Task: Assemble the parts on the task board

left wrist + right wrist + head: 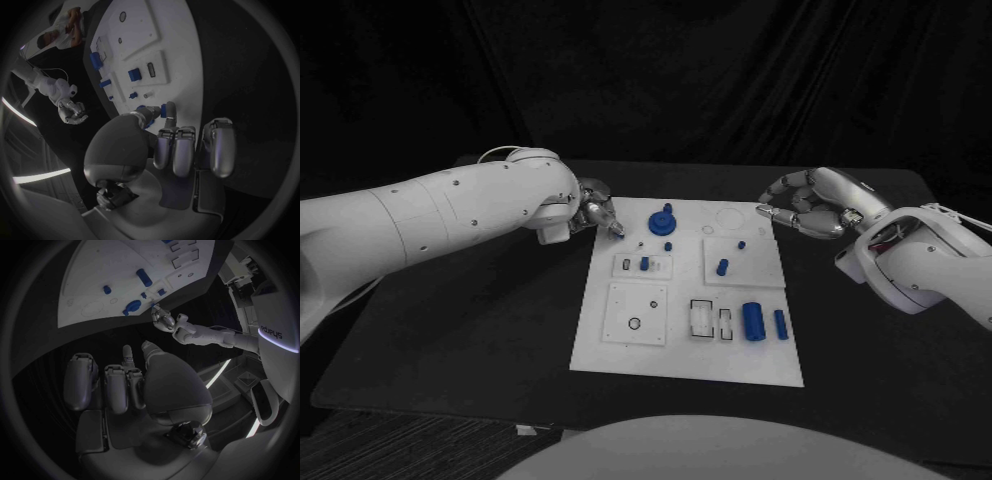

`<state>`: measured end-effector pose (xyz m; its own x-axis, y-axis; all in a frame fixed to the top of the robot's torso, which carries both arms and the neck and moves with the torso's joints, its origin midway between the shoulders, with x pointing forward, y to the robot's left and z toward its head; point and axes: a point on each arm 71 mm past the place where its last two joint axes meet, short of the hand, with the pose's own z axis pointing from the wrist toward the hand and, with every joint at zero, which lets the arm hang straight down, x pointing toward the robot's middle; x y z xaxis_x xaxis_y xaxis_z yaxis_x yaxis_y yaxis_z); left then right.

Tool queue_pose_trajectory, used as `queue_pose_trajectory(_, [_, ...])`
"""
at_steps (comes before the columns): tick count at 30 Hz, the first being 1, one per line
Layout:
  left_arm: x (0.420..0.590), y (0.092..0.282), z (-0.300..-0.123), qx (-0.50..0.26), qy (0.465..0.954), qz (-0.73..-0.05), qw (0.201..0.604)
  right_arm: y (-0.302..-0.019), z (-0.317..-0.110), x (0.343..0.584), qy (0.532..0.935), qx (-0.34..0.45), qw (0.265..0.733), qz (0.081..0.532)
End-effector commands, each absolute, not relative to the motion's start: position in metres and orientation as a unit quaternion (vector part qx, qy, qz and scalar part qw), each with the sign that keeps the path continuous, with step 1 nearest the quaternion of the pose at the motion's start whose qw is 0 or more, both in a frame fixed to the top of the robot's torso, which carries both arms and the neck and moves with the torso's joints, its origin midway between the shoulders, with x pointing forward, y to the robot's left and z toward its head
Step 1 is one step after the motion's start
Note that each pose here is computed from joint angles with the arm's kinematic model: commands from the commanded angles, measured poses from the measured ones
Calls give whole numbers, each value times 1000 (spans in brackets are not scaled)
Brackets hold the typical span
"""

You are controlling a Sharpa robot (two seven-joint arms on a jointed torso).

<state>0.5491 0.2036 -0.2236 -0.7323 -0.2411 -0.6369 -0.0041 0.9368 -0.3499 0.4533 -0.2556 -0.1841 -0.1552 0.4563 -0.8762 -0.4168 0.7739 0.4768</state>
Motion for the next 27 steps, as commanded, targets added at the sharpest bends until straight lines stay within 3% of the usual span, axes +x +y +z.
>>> queue_pose_trajectory(1, [546, 202, -219, -67, 912, -173, 366, -258, -186, 453, 689, 21, 646, 327])
queue_pose_trajectory(8, [534, 207, -212, -72, 916, -150, 364, -258, -187, 453, 691, 23, 645, 325])
queue_pose_trajectory(17, [505, 204, -211, -59, 933, -120, 334, -258, -187, 452, 696, 25, 641, 322])
queue_pose_trajectory(27, [496, 202, -212, -57, 939, -96, 325, -257, -188, 452, 698, 25, 639, 322])
